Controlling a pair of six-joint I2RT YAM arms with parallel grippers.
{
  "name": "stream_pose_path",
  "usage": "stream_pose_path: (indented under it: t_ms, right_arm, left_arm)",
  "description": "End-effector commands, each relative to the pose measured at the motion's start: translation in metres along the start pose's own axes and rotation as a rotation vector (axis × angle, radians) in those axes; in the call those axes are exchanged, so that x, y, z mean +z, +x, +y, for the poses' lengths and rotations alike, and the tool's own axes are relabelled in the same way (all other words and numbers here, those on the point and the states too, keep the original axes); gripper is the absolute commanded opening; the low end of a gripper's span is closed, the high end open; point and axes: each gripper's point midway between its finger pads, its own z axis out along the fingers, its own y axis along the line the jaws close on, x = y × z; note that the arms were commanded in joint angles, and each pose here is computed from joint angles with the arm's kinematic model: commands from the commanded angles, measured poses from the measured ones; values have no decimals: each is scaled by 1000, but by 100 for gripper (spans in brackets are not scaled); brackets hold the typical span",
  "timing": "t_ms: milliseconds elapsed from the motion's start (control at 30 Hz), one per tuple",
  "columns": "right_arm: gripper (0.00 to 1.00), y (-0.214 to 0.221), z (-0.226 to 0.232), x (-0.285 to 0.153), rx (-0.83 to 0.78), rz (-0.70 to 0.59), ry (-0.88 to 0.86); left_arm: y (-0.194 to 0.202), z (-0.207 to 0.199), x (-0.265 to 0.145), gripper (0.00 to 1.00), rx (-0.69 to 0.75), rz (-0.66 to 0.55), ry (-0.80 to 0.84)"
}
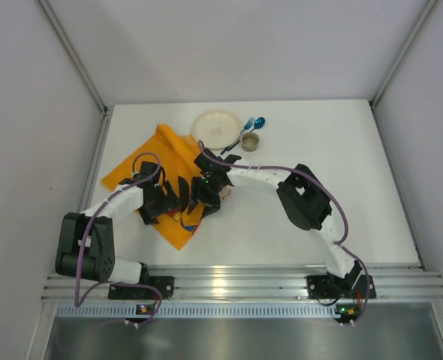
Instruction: Set the dinner table for one person
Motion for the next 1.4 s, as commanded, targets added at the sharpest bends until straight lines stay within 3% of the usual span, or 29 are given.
stream_pose_path:
  t_ms: [0, 267, 533, 833, 967, 1133, 1367]
  right_arm:
    - [53, 13, 26, 0, -18, 39, -53]
    - [53, 23, 33, -1, -16, 75, -64]
    - [53, 36, 37, 6, -10, 107, -60]
    - [35, 30, 37, 1, 1, 78, -59]
    - [19, 26, 31, 4, 14, 72, -51]
    - [0, 16, 31, 1, 14, 47, -60]
    - [0, -7, 39, -29, 17, -24, -100]
  left_arm:
    - [17, 3, 26, 85, -14, 58, 16]
    - [23, 5, 39, 75, -14, 86, 14]
    - [23, 5, 46, 73, -8, 100, 7]
    - [27, 8, 48, 72, 7, 108, -1]
    - [28, 9, 45, 72, 14, 113, 0]
    - [13, -1, 15, 72, 64, 63, 36]
    - [-30, -30, -73, 77, 100, -163, 166]
